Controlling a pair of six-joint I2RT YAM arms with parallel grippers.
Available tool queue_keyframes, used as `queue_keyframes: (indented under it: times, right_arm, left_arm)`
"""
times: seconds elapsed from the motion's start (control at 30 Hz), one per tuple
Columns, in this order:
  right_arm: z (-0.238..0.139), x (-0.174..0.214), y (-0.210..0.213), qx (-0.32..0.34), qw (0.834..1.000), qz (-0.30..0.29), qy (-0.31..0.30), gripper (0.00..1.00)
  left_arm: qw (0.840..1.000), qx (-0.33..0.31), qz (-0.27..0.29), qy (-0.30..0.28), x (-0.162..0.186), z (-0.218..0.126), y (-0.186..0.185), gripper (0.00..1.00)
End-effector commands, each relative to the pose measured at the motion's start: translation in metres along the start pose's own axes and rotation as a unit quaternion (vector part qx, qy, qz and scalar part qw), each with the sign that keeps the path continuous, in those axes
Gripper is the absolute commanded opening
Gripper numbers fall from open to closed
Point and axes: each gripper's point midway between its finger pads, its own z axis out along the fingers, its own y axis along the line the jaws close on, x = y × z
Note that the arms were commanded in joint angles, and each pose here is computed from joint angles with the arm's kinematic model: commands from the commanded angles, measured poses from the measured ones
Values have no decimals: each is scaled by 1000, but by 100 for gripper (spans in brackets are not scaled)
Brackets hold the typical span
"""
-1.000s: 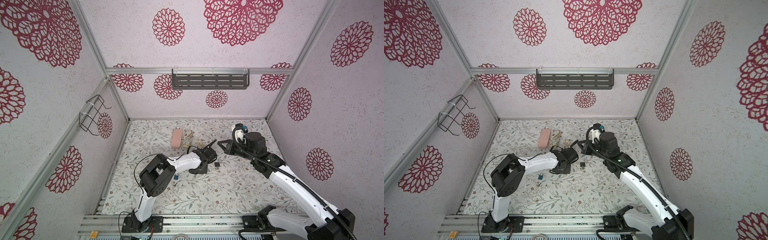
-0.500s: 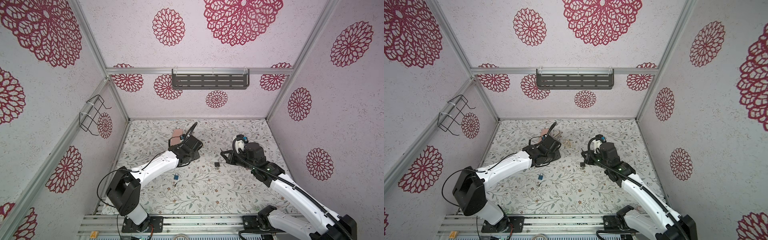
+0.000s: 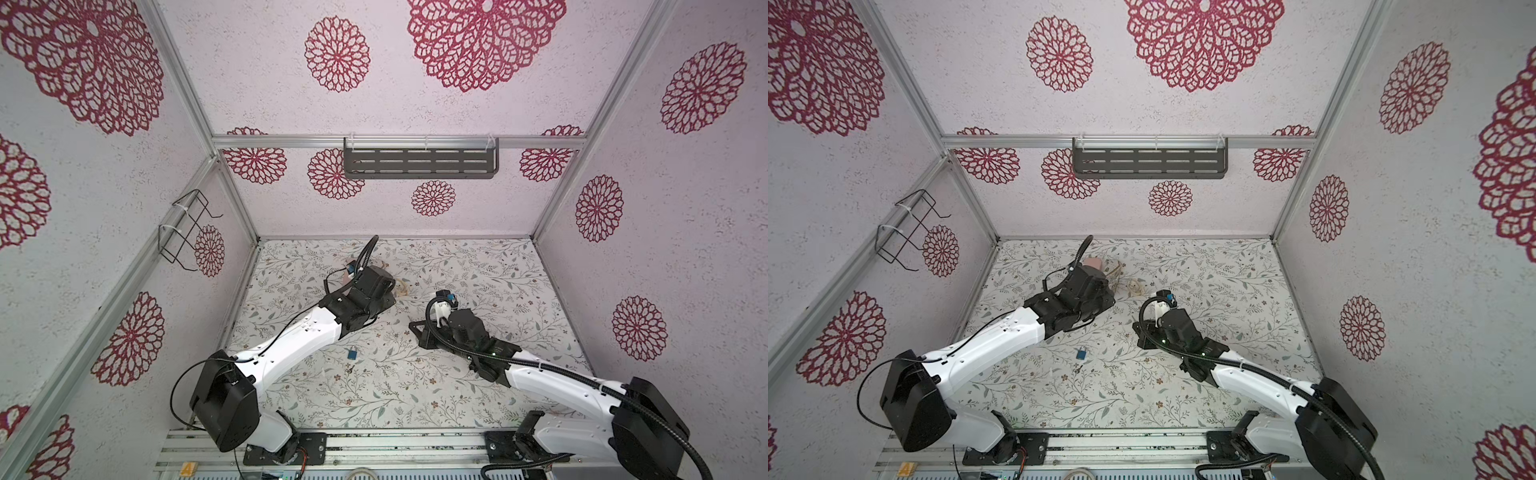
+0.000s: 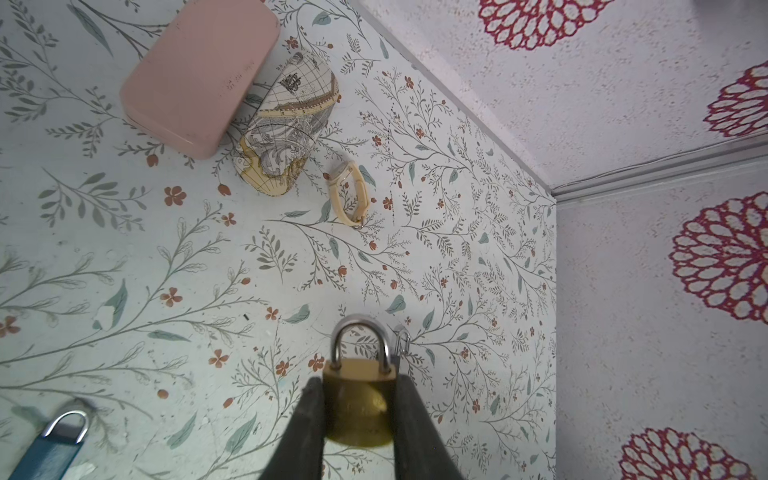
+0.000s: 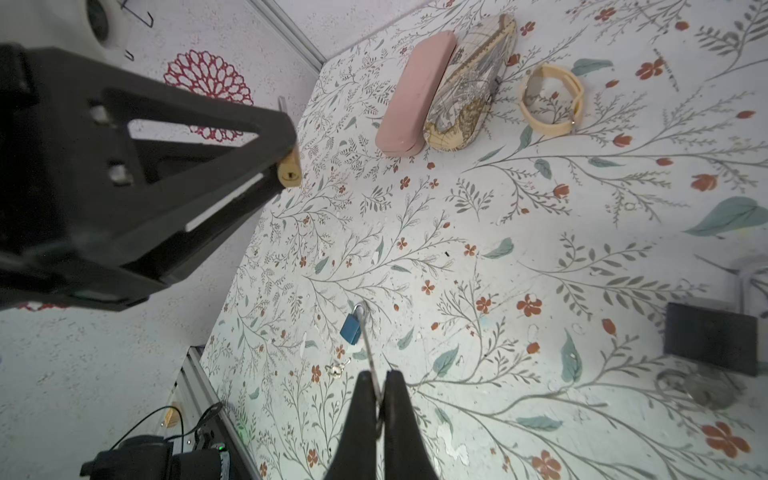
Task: Unlock with the key
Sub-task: 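Push the silver key in the right gripper into the brass padlock's keyhole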
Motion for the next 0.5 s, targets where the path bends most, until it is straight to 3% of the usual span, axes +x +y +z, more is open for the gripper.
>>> queue_keyframes:
  times: [0.0,0.47]
  right_arm:
    - [4,-28,34,-53,996,13,-75,0]
    - [27,-37,50,-75,992,33,-99,0]
  left_arm:
    - [1000,21,-14,-17,-5,-9,-10,0]
    - [1000,18,2,-19,-1,-13,-13,0]
